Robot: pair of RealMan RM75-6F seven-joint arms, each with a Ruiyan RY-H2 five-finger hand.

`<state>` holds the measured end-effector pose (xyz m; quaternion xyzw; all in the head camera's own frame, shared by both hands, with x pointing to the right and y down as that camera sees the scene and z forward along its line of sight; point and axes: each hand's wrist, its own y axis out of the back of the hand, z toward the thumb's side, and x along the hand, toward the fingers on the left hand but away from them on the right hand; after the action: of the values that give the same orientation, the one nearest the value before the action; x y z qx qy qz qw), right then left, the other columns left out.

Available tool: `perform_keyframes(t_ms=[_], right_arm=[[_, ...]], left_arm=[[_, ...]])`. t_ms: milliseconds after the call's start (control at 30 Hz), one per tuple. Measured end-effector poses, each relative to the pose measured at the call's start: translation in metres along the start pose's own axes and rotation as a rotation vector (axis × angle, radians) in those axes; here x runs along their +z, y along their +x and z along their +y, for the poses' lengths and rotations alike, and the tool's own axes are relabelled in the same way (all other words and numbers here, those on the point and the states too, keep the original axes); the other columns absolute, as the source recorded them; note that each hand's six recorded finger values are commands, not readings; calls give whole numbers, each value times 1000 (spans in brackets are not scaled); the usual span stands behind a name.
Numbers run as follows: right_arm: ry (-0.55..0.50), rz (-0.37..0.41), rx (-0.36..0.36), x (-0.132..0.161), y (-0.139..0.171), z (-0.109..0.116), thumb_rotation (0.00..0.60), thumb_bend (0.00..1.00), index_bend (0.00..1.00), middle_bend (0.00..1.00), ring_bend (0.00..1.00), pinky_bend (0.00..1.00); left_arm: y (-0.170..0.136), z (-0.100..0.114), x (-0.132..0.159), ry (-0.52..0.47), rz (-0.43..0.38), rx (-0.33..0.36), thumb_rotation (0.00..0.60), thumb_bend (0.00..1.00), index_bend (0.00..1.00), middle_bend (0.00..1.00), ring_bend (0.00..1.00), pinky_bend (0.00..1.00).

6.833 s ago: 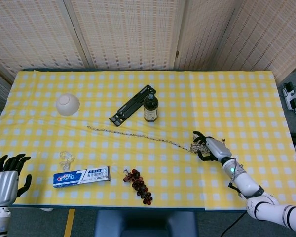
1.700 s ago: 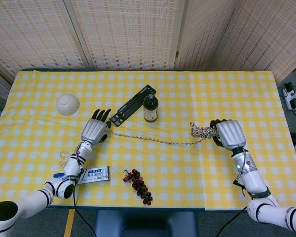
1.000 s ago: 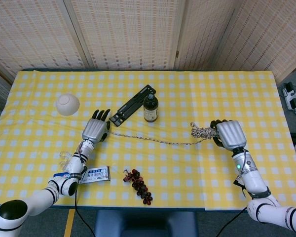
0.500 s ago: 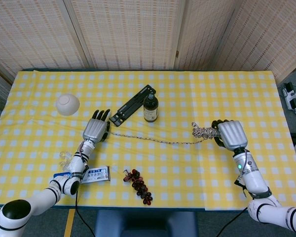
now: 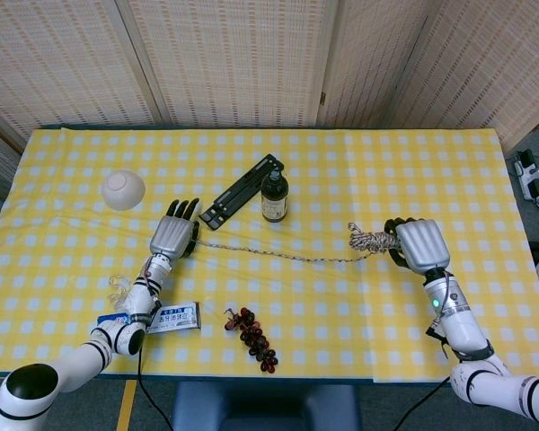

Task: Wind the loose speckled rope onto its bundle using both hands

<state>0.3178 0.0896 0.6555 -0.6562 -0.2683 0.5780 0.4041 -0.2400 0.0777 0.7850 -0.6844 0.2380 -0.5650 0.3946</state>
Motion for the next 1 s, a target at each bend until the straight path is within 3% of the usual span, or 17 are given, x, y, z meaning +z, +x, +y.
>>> perform_keyframes(t_ms=[200, 367, 800, 1000], right_arm=[[-37, 27, -15, 5, 4, 4, 600, 690, 750, 650, 685, 568], [-99, 94, -26, 20, 11, 8, 600, 697, 764, 662, 696, 582], [-298, 405, 28, 130, 23, 6, 600, 702, 791, 686, 716, 604], [-313, 464, 59, 164, 21, 3, 600, 703, 791, 686, 716, 605]], left_arm=[[-9, 18, -5, -51, -24, 76, 600, 476, 640, 27, 0, 0], [-29, 47, -11, -71, -79, 172, 600, 476, 652, 67, 0, 0], [-99, 142, 8, -101, -238, 357, 600, 511, 688, 316, 206, 0], [-126, 179, 28, -96, -298, 414, 600, 513, 697, 361, 246, 1]])
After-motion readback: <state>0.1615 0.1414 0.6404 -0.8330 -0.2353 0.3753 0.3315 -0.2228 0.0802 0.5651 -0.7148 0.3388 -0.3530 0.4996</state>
